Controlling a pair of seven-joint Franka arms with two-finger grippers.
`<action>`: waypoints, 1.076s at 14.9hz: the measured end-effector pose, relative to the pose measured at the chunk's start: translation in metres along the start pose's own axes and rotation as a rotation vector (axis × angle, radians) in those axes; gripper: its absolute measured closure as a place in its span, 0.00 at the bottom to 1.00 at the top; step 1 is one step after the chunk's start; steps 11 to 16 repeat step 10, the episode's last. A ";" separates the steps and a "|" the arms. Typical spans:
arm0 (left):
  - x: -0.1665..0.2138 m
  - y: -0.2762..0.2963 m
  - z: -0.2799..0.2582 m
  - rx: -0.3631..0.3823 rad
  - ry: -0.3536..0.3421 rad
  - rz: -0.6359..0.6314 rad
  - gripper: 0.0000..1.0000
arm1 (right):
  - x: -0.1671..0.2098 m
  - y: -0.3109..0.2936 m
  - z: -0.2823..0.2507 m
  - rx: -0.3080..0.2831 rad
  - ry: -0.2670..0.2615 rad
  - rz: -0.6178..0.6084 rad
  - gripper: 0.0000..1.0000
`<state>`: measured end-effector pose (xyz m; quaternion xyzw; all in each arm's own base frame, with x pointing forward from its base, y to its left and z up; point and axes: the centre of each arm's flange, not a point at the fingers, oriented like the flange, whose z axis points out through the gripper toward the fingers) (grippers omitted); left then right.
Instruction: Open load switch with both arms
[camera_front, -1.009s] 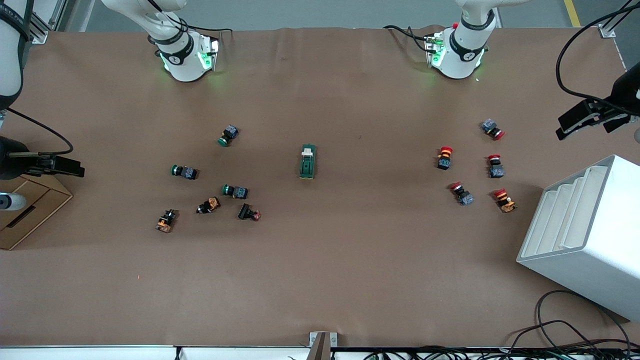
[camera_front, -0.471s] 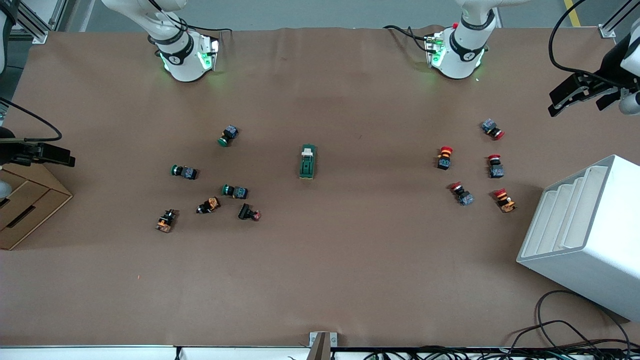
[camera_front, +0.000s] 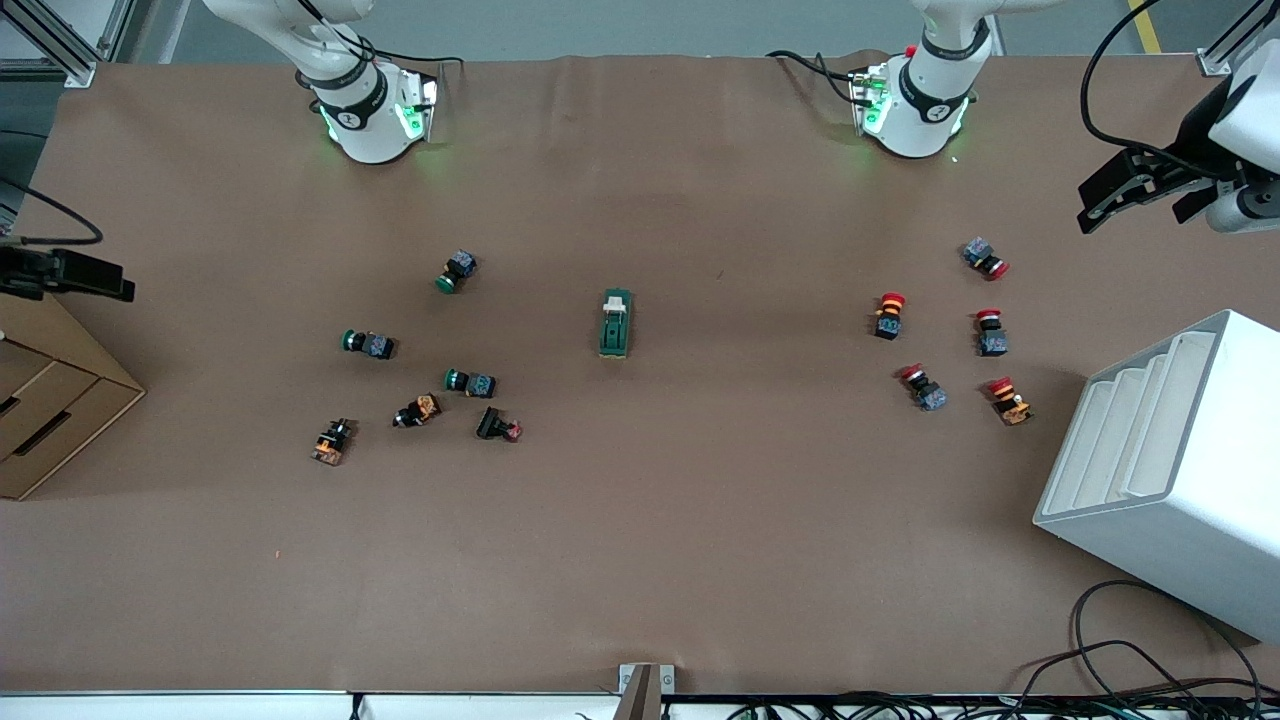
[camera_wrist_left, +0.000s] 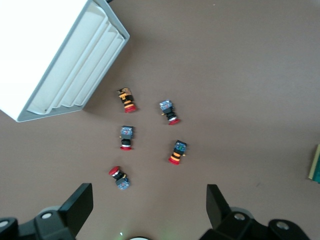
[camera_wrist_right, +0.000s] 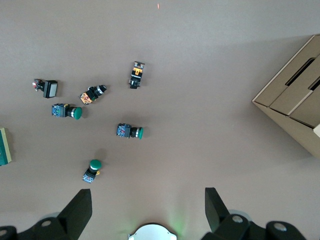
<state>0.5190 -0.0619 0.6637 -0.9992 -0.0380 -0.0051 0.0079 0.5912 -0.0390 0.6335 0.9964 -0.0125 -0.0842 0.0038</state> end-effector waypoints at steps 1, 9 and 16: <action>0.000 0.001 0.000 -0.008 -0.001 0.020 0.00 | -0.010 0.001 -0.004 0.002 0.024 0.000 0.00; 0.004 -0.009 0.003 -0.017 -0.003 0.091 0.00 | -0.072 0.004 -0.009 0.017 0.058 -0.002 0.00; 0.005 -0.009 0.004 -0.017 -0.004 0.090 0.00 | -0.074 0.004 -0.010 0.017 0.059 -0.002 0.00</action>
